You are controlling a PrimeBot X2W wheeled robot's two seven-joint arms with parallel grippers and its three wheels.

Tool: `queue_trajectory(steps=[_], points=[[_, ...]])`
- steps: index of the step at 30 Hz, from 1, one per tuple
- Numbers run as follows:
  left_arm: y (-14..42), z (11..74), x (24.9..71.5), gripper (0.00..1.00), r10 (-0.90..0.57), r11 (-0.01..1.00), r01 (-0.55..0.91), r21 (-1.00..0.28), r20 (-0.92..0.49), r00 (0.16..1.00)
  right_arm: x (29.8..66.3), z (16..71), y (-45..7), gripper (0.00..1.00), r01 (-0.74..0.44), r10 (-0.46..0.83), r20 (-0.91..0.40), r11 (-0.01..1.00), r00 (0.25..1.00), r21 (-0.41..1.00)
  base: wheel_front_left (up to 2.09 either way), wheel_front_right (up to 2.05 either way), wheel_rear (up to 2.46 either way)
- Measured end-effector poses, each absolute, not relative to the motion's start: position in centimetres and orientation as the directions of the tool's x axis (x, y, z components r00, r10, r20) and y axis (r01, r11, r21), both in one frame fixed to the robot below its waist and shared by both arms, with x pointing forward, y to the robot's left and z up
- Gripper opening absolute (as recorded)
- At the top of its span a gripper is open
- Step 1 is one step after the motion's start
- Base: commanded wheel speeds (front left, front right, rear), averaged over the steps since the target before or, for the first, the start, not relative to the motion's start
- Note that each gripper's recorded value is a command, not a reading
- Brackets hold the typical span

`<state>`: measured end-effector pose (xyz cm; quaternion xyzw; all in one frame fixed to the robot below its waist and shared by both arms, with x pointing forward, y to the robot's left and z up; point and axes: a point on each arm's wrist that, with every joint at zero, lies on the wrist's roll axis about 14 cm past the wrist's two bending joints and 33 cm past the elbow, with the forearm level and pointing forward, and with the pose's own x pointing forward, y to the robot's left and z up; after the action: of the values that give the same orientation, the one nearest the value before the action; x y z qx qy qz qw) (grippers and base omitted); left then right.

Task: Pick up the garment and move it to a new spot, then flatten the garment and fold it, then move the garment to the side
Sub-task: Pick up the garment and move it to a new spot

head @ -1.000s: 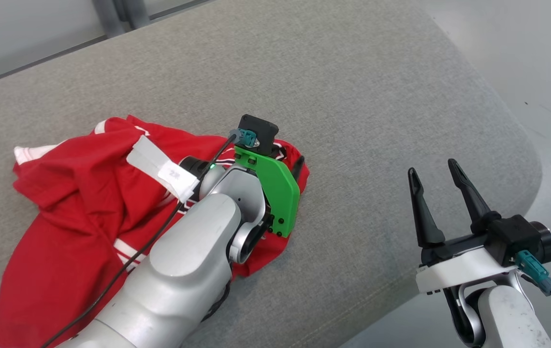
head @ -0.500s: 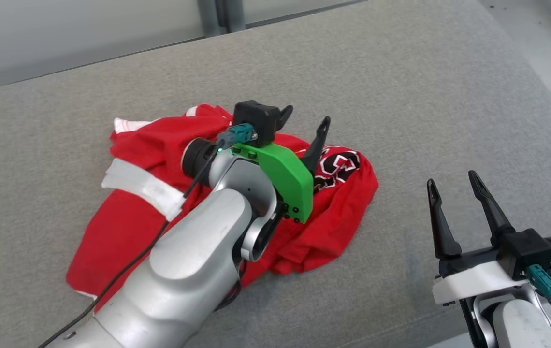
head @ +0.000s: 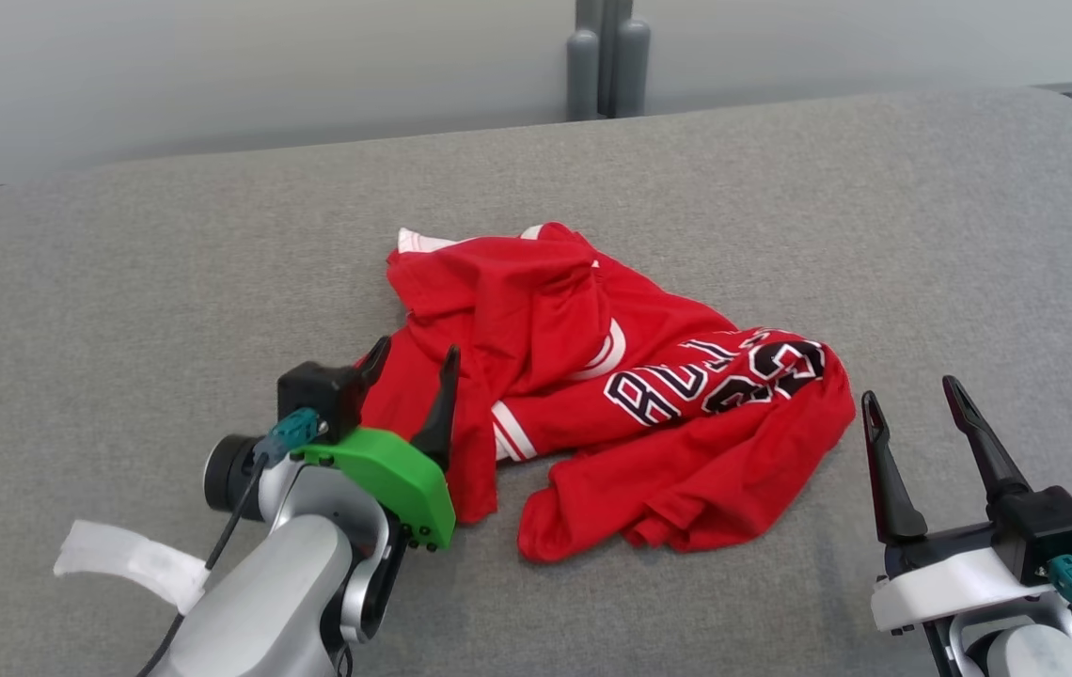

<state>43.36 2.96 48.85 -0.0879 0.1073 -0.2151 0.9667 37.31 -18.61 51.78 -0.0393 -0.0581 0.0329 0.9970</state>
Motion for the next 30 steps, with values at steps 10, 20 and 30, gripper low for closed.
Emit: queue_trajectory(steps=[10, 20, 30], points=[[7.7, 45.8, 40.0, 1.0, -0.348, 0.929, 0.292, -0.226, -0.269, 0.898, 38.1, 53.0, -15.8, 1.0, -0.15, 0.162, 0.152, 0.985, 0.975, -0.087, 0.0, 0.0, 0.0], [7.6, 40.4, 38.6, 1.0, -0.413, 0.906, 0.381, -0.183, -0.575, 0.707, 38.0, 52.1, -16.8, 1.0, -0.118, 0.128, 0.126, 0.99, 0.984, -0.079, 0.0, 0.0, 0.0], [8.4, 36.6, 37.2, 0.0, -0.407, 0.89, 0.418, -0.179, -0.723, 0.557, 37.4, 51.6, -19.1, 1.0, -0.044, 0.052, 0.107, 0.996, 0.993, -0.073, 0.0, 0.0, 0.0]])
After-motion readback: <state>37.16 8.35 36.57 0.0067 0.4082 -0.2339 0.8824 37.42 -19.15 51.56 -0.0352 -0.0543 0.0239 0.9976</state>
